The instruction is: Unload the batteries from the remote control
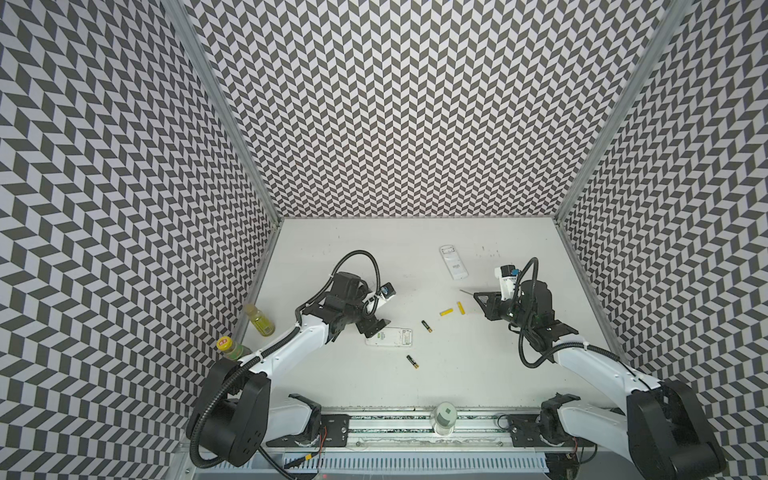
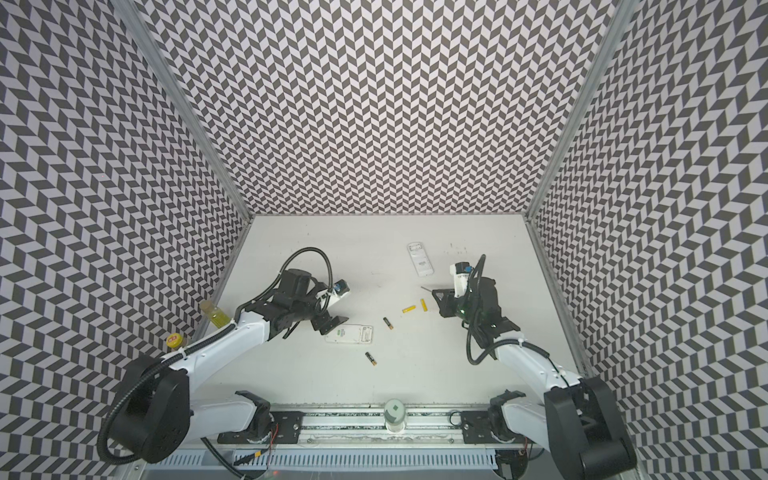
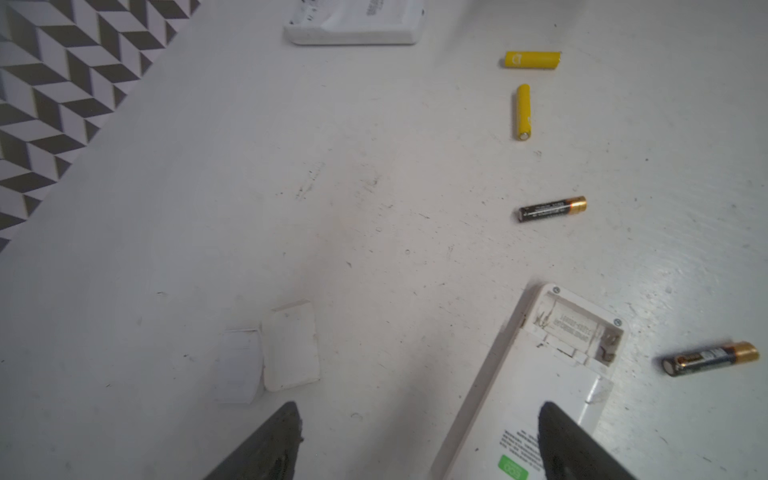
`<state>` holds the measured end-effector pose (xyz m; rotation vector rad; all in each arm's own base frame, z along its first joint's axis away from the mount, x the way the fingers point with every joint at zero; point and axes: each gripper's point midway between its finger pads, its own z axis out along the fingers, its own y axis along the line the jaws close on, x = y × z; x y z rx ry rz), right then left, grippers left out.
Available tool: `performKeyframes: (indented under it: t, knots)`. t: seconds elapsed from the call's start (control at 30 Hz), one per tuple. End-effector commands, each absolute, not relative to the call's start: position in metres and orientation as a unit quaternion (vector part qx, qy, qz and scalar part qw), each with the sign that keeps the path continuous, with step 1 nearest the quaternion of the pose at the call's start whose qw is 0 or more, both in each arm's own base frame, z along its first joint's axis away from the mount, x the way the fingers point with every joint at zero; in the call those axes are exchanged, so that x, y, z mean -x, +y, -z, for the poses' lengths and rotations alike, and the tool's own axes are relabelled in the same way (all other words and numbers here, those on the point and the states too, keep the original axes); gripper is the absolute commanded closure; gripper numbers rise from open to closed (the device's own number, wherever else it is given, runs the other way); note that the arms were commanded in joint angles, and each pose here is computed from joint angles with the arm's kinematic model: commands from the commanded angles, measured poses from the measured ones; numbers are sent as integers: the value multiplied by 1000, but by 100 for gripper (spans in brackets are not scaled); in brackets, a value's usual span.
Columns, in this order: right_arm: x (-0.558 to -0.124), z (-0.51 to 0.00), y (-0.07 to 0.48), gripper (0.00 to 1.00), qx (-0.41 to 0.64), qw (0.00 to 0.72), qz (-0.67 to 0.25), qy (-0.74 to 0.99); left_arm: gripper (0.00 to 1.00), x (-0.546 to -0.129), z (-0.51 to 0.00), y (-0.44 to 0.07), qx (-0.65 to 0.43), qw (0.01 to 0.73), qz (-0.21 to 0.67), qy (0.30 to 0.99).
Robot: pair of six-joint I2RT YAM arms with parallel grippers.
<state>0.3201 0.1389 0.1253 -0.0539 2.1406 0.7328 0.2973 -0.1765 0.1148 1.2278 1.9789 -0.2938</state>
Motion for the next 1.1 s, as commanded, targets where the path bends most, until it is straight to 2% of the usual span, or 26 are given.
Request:
performKeyframes:
  t: [0.0,0.4,0.6,1.07]
  knots:
    - [-337,-131,111,97,-34,477,-247,843,0,-310,-140,-171,-429,436,143,778]
    - [-343,-98,88,90,-99,487,-217,840,0,-355,-189,-105,-209,518,130,819]
    - [-343,-88,86,83,-107,479,-220,843,0,-360,-192,-93,-176,524,126,824]
    - [-339,-94,81,65,-116,490,-216,836,0,-360,-200,-92,-175,530,130,819]
